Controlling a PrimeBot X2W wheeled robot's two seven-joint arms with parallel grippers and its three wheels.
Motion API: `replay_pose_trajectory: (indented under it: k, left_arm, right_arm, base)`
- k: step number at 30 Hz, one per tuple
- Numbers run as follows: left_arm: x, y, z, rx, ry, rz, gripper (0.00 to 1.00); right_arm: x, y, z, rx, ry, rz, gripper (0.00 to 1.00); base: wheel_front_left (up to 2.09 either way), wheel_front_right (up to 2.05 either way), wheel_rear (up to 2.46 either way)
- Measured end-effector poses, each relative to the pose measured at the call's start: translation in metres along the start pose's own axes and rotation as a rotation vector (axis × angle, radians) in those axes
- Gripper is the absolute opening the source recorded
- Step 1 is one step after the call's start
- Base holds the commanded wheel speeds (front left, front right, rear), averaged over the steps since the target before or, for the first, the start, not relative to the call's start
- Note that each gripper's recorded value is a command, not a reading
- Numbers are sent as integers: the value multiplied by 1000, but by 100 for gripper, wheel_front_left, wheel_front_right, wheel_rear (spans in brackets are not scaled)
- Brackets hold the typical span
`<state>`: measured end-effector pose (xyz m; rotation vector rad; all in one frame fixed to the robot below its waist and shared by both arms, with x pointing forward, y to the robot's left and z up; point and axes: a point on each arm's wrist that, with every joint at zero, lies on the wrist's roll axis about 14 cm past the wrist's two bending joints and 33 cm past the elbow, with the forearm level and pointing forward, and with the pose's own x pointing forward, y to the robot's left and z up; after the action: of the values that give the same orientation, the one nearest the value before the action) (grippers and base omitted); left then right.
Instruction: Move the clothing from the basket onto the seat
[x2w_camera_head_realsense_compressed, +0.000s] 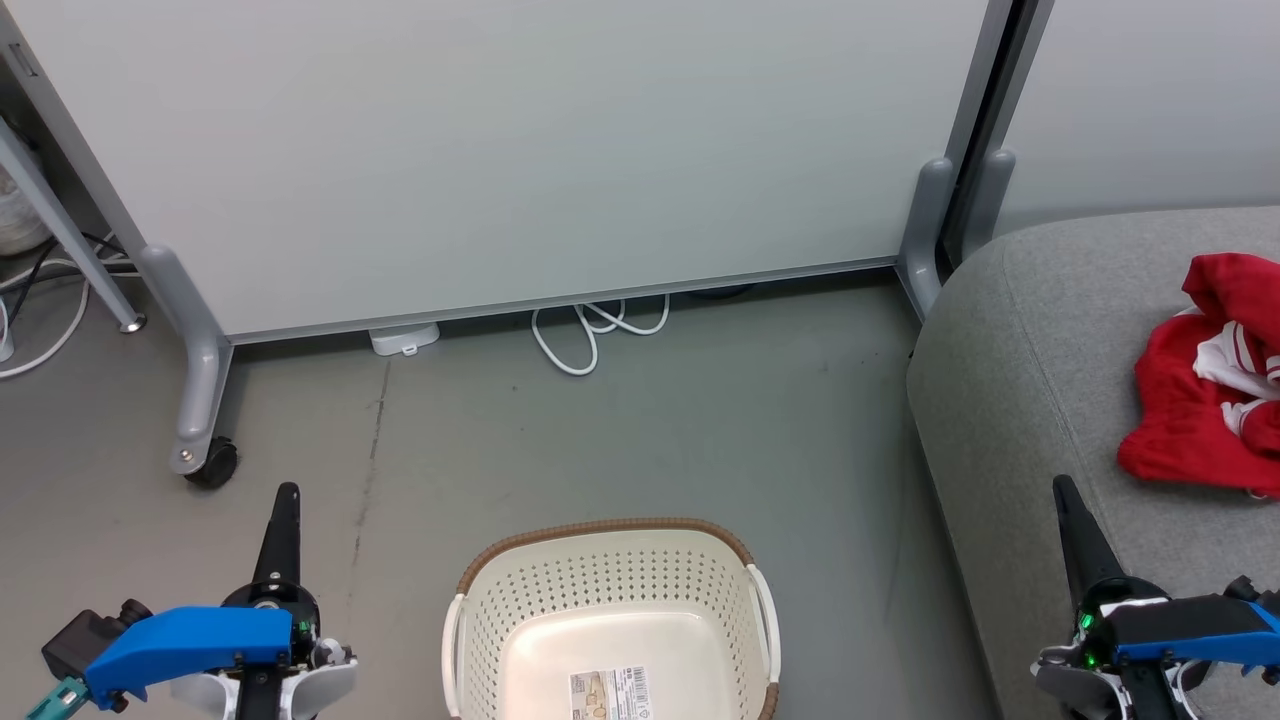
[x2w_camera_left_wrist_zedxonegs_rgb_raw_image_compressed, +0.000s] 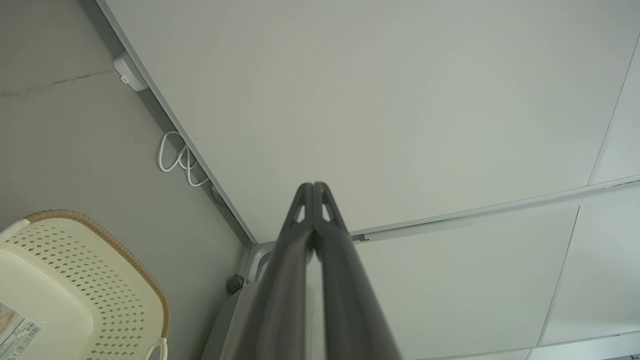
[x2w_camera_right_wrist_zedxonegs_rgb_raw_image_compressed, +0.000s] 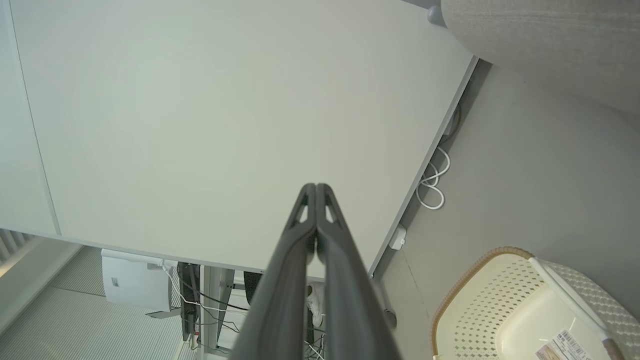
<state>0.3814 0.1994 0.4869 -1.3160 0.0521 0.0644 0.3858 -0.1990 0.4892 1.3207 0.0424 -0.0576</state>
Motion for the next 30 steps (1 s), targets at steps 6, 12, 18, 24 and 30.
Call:
replay_pose_trajectory:
  k: [6, 12, 18, 24, 30]
  left_arm:
    - [1, -2, 1, -50, 0, -9, 0]
    - [1, -5, 1, -98, 3, -17, 0]
    - [3, -8, 2, -142, 6, -30, 0]
    - [4, -11, 3, -183, 7, -43, 0]
    - [4, -13, 4, -226, 8, -51, 0]
  right_arm:
    - [1, 3, 1, 49, 0, 10, 0]
    - [1, 6, 2, 94, 3, 21, 0]
    - [1, 8, 2, 138, 7, 29, 0]
    - [1, 10, 3, 182, 8, 38, 0]
    - [0, 12, 3, 221, 10, 46, 0]
  base:
    - [0, 0, 0]
    - [0, 0, 0]
    - [0, 0, 0]
    - [0, 0, 0]
    - [0, 0, 0]
